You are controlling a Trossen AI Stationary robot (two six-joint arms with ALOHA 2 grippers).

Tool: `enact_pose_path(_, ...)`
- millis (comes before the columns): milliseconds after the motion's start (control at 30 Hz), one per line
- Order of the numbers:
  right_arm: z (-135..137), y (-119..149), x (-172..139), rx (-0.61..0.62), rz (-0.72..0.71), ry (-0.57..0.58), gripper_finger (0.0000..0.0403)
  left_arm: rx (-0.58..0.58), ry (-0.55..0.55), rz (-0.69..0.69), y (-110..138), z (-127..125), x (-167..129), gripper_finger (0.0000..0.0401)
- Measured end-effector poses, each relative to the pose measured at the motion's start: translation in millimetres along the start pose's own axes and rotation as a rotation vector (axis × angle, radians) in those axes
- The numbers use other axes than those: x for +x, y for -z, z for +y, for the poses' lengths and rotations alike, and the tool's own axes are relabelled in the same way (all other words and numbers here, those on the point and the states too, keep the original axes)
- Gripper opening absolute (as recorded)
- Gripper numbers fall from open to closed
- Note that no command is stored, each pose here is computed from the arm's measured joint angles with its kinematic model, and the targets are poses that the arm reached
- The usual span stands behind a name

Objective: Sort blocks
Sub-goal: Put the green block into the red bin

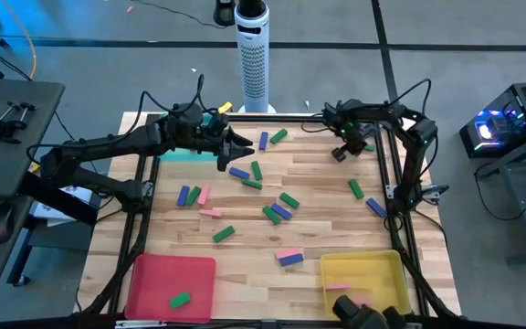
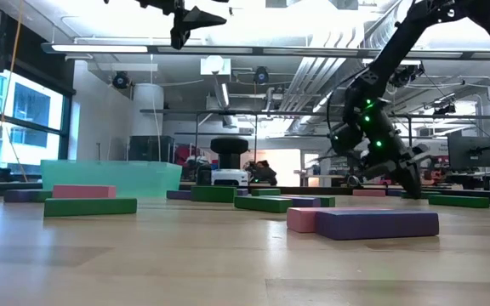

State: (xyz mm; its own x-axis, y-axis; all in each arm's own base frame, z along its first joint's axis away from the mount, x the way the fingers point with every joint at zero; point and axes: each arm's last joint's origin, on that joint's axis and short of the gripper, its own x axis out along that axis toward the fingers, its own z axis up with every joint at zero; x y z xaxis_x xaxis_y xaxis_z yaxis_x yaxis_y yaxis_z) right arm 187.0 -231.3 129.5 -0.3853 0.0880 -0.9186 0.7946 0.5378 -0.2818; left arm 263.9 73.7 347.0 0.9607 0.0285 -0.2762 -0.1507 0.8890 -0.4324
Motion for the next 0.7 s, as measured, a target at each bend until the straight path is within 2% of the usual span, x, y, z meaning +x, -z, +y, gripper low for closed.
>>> enact_pose_path(100,11.8,2.4,-13.6,-0.103,-0.051,-0.038,0.0,0.0,0.0,0.0,0.0,0.0,0.0,0.0163)
enact_pose_path(167,11.9,6.2,-23.0,-0.12,-0.082,-0.031,0.0,0.0,0.001,0.0,0.0,0.0,0.0,0.0163)
enact_pose_path(267,-3.8,5.8,-24.6,-0.028,-0.098,0.054,0.0,0.0,0.001,0.0,0.0,0.0,0.0,0.0163)
enact_pose_path(433,-29.1,2.8,-18.0,0.124,-0.074,0.055,0.0,0.0,0.001,0.0,0.0,0.0,0.0,0.0163)
enact_pose_path(700,-36.2,-4.3,-13.8,0.169,-0.111,0.065,0.0,-0.001,0.001,0.0,0.0,0.0,0.0,0.0163)
